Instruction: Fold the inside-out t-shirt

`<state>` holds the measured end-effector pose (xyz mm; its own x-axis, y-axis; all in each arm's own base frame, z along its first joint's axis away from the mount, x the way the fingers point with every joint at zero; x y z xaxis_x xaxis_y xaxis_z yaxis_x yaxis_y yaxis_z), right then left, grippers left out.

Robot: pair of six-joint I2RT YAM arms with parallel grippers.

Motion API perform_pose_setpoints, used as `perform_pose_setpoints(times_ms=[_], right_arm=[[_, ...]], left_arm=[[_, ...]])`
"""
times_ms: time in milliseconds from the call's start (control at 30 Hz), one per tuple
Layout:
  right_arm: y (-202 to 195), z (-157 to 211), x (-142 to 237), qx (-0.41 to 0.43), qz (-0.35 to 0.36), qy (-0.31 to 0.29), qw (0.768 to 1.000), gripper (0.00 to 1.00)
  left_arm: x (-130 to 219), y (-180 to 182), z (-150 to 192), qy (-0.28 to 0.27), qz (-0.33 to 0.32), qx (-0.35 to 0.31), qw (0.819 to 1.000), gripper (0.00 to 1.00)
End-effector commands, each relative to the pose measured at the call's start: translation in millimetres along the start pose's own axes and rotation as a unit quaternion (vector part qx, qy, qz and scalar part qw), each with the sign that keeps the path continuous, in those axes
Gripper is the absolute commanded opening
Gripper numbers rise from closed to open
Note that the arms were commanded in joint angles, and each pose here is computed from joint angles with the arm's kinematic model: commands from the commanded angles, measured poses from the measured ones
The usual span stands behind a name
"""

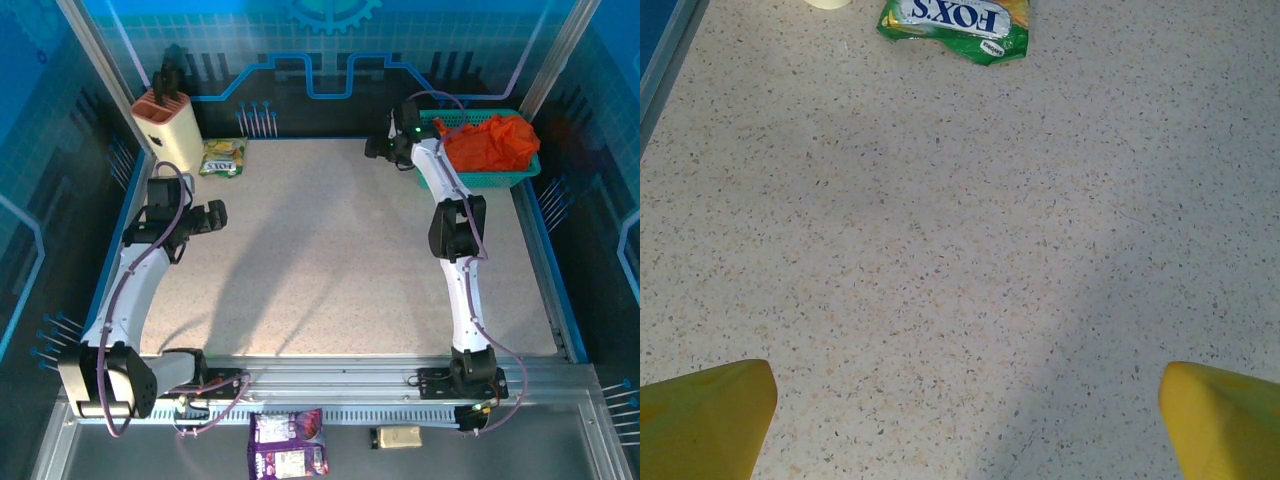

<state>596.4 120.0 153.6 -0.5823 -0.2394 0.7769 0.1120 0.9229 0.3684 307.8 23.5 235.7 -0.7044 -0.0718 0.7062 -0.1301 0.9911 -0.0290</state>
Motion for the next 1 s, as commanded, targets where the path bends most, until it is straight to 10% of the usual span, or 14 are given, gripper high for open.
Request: perform_pose_setpoints(times_ms=[0,700,867,967], right_arm=[[33,-33,53,0.013,-0.128,-0.032,0.991,0.81],[-94,-52,57,-0.014,0.112,-0.053,0.992,0.69],[-95,-55,52,-0.008,0.117,-0.064,0.991,0.53],[-80,-67,73,0.008,0.112,-0.089,0.990,0.25]], left_arm=[[1,3,0,-0.003,-0.005,-0.005,1.000,0.99],[-1,2,2,0.001,-0.001,0.000,1.000,0.99],[-3,2,3,0.005,0.000,0.000,1.000,0.99],[-3,3,4,0.005,-0.004,0.003,1.000,0.99]])
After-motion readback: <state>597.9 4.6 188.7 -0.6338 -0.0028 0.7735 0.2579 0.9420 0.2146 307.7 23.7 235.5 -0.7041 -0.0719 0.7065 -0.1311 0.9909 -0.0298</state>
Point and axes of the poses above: each hand's point on the last joint's axis, 136 mm out from that joint toward the fingers, its own x axis back along the fingers, its own y axis along the line the jaws close on, z = x × y, the point moved 5 cm from there along x, back along the fingers, and after that the axes turned 7 degrees about -x, right-handed, at the moved point
